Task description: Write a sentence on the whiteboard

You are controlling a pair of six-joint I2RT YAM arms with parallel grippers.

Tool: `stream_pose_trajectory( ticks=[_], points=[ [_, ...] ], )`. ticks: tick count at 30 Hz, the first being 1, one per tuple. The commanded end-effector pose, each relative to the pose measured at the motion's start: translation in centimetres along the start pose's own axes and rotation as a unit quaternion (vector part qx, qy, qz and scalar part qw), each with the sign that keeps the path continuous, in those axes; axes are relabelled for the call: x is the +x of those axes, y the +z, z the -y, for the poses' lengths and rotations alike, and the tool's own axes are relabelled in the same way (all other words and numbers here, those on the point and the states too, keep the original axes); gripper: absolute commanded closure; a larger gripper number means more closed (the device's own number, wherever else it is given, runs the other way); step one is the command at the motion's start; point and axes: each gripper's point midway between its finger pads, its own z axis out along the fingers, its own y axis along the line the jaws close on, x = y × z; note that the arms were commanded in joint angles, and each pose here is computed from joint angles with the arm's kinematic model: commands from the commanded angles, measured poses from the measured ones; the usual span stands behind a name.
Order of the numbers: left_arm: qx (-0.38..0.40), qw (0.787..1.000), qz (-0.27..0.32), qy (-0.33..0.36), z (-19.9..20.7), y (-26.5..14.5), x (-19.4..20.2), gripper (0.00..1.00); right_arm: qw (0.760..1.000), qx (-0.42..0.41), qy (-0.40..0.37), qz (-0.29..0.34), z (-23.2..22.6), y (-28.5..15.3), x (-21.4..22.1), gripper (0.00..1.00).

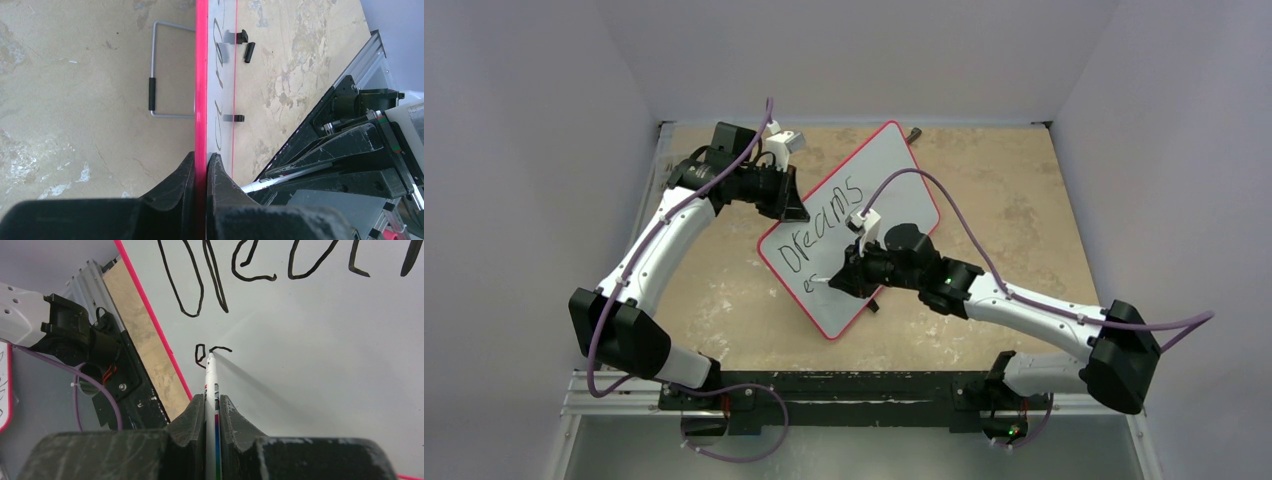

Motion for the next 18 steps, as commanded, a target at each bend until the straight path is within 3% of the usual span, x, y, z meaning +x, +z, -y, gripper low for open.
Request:
stream_pose_trajectory(
  ticks=[1,18],
  points=[
    [-0.092,0.995,-0.018,0.038,-3.9,0.4,0.9,1.0,1.0,0.01,-0.005,0.011,0.3,-0.6,-0.3,1.0],
    [-0.092,0.995,-0.019,0.037,-3.9,0.4,0.9,1.0,0.998,0.057,-0.006,0.033,1.7,-1.2,-1.4,1.0]
  ],
)
